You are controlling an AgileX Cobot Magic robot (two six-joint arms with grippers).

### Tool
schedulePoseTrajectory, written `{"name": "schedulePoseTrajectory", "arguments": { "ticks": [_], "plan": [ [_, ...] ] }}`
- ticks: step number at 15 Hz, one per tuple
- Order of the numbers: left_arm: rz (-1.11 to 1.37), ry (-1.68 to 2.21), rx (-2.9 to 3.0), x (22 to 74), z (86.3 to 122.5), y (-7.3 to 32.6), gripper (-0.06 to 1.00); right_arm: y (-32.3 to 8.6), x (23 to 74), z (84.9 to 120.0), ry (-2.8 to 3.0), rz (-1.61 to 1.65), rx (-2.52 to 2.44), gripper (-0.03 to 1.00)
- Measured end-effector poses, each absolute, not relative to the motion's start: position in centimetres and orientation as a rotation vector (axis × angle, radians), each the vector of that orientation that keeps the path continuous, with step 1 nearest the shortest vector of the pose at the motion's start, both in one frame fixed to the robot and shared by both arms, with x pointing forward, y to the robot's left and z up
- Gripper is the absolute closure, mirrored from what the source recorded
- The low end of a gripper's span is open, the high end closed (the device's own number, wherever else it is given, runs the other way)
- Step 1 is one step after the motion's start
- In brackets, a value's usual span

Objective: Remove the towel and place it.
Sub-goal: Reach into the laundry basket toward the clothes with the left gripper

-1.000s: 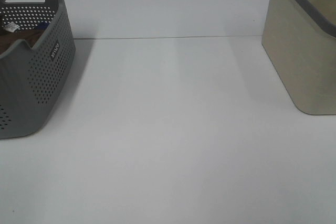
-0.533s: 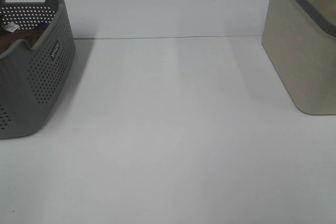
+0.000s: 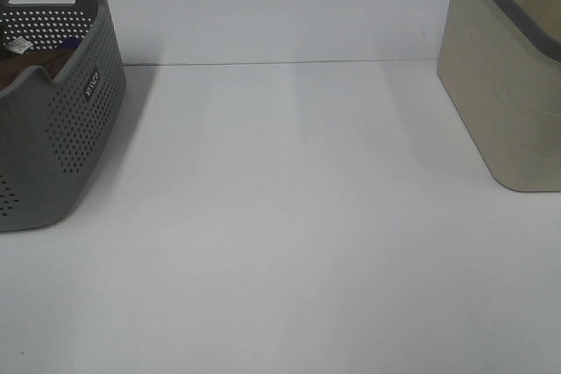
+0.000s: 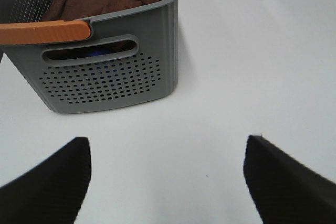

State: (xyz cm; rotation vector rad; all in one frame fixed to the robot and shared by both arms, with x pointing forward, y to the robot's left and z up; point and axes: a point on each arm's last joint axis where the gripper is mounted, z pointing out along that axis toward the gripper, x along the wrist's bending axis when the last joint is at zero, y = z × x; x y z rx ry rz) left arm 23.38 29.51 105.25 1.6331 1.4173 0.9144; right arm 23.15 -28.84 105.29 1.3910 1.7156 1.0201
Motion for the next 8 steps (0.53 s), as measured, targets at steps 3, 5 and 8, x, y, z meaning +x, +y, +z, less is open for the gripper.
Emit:
{"name": "schedulePoseTrajectory", "arguments": {
  "ticks": [3,5,8],
  "plan": [
    [0.914,1.417,1.633,23.38,105.25,29.51,0.18,-28.84,23.15,105.29,1.716,1.020,1.391,0.33],
    [0.914,1.417,1.633,23.38,105.25,29.51,0.18,-28.84,23.15,105.29,1.716,1.020,1.391,0.33],
    [0.906,1.414,1.627,23.39,105.28,29.44,0.18,-28.84,23.15,105.29,1.716,1.020,1.391,0.33]
  ]
}}
